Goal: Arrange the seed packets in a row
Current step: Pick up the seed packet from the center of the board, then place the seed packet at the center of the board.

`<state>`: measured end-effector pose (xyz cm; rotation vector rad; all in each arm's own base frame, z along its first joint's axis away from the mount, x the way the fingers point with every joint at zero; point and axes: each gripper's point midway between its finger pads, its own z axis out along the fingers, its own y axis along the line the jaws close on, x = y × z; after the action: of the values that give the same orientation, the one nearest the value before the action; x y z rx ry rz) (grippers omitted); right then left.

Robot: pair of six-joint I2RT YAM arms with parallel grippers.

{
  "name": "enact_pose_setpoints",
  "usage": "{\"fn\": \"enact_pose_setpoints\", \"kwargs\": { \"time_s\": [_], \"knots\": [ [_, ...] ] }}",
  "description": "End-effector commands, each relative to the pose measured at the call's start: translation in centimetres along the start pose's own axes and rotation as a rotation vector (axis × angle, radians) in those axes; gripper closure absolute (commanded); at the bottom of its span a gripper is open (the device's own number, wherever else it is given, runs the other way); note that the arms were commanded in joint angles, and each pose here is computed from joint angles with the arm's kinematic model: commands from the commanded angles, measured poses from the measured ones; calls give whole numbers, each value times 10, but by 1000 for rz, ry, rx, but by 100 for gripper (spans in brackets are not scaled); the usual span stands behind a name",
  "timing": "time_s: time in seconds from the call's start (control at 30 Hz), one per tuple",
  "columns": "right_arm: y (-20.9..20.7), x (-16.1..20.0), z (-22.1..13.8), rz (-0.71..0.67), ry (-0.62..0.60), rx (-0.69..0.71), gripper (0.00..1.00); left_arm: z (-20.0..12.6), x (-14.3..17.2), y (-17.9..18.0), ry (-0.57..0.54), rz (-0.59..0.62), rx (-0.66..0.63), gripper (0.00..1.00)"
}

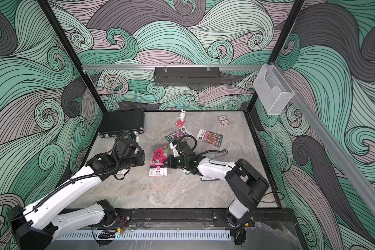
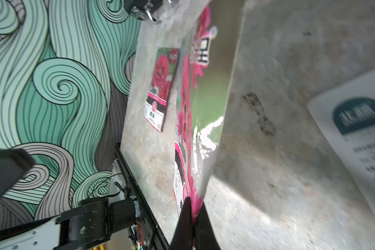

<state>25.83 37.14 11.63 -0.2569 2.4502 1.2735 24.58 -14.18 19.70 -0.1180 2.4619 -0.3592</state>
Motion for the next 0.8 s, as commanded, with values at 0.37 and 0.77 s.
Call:
{"fn": "enact_pose_setpoints", "kwargs": {
  "time_s": [0.37,0.77],
  "knots": [
    [12,-3,97,43,83,25,100,-3,30,87,82,-91,-184,100],
    [-5,9,113,106,60,96,100,-5,29,88,69,-118,-168,100]
  ]
}}
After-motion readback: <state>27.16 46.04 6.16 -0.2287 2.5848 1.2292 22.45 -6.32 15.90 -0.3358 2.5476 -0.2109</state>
